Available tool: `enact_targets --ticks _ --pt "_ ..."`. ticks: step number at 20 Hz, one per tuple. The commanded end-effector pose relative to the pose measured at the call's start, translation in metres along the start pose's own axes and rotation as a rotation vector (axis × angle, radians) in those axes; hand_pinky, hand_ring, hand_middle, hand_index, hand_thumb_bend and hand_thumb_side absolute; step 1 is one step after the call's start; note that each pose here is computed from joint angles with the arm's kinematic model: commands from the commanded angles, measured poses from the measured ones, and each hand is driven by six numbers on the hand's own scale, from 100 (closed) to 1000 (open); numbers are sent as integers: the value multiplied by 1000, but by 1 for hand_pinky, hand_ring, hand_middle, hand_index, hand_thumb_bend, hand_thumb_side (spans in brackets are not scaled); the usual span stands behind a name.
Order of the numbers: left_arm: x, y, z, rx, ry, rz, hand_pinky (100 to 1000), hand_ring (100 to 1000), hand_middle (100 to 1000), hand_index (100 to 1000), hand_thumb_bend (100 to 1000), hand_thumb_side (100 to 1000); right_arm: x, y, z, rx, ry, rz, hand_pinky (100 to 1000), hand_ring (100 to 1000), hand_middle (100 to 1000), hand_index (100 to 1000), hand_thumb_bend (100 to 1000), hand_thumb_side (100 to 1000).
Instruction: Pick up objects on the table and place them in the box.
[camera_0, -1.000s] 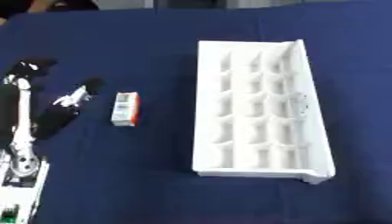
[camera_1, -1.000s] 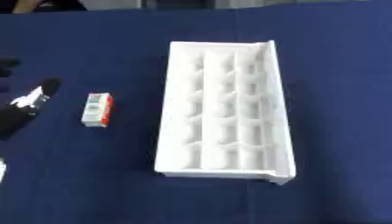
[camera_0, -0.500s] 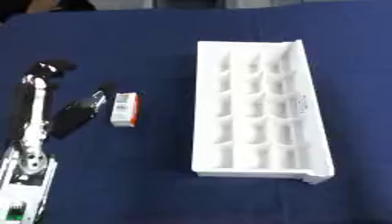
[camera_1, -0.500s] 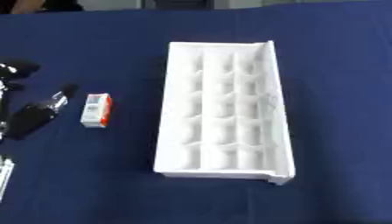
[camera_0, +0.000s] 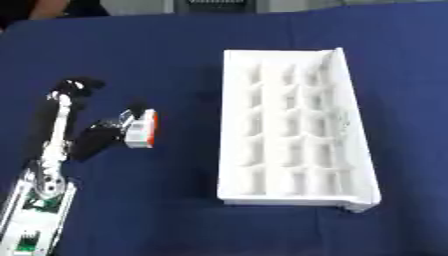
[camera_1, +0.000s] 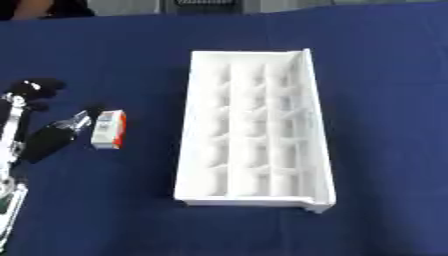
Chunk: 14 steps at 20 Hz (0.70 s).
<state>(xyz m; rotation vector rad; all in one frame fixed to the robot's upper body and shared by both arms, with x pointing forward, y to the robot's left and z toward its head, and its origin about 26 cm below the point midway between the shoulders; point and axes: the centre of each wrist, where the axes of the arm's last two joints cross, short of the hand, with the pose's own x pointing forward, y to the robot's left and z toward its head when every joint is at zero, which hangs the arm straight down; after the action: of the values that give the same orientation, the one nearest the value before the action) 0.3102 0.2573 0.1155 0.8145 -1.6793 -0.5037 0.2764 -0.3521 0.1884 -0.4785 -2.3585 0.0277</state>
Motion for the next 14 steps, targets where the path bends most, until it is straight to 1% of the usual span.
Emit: enact_targets --ticks 1,7,14 --pt "-2 -2 -4 -29 3 -17 745 805 809 785 837 602 8 0 -6 7 -36 -5 601 661 699 803 100 954" --pt "-14 -15 -2 -64 54 -40 747 804 811 784 839 602 8 0 -5 6 -34 -6 601 661 699 804 100 955" --pt "-25 -23 0 -81 101 -69 749 804 811 779 835 602 7 1 -5 7 -32 -9 602 661 700 804 100 957"
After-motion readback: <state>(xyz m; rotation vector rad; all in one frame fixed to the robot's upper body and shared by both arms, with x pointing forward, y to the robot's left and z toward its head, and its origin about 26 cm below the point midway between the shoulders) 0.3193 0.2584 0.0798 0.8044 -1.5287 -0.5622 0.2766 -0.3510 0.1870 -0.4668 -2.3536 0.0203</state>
